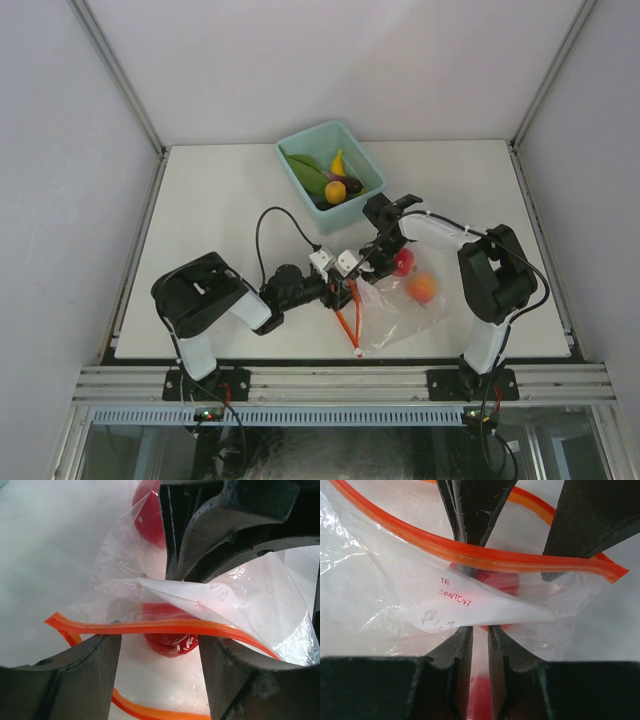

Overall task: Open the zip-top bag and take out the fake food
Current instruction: Pick up the fake fruit from the zipper food storage bag.

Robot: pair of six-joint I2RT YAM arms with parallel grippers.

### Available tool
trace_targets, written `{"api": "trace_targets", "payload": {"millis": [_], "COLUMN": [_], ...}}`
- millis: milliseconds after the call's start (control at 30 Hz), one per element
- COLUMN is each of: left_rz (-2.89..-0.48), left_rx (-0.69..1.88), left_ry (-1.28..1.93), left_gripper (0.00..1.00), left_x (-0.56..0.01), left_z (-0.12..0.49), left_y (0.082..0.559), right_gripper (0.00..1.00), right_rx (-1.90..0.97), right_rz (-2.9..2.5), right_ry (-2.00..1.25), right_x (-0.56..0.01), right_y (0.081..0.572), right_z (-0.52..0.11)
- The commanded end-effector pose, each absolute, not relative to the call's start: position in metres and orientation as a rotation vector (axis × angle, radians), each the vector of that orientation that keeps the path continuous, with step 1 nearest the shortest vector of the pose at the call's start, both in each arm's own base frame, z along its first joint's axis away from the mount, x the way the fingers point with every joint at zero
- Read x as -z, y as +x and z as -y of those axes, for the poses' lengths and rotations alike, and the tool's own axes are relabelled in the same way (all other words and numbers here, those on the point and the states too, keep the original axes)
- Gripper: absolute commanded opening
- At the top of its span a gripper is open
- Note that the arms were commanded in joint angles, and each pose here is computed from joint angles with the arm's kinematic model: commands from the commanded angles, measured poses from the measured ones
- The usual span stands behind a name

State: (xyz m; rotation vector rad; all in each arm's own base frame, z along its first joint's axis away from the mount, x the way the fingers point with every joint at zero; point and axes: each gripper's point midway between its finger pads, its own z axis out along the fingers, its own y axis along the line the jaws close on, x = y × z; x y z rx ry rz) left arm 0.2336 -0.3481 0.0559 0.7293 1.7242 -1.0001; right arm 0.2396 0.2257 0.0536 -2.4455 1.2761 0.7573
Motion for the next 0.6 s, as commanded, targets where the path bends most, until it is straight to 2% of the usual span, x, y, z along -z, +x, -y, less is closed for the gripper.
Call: {"api": "trace_targets", "payload": {"millis": [0, 367, 567], "left_rz": [-1.645, -1.618, -1.607], "left_rx": [1.016, 1.062, 1.087], "left_ry": [0.764, 0.752, 0.776], "left_gripper": [0.67, 0.76, 0.77], "left_x": [-0.065, -0.068, -0.069], "left_z": [0.356, 0.357, 0.361], "left_y": [0.226, 0.214, 0.207], "right_gripper": [0.17, 0.11, 0.1], "right_rx": [-0.831, -0.913, -0.945], "right_rz": [-1.415, -1.575, -1.63], "right_ry": [-2.335, -2.269, -2.238], "right_x": [-0.064, -0.059, -0.059], "right_y": [0.23, 0.221, 0.219], "right_z": [-0.237, -0.237, -0.238]}}
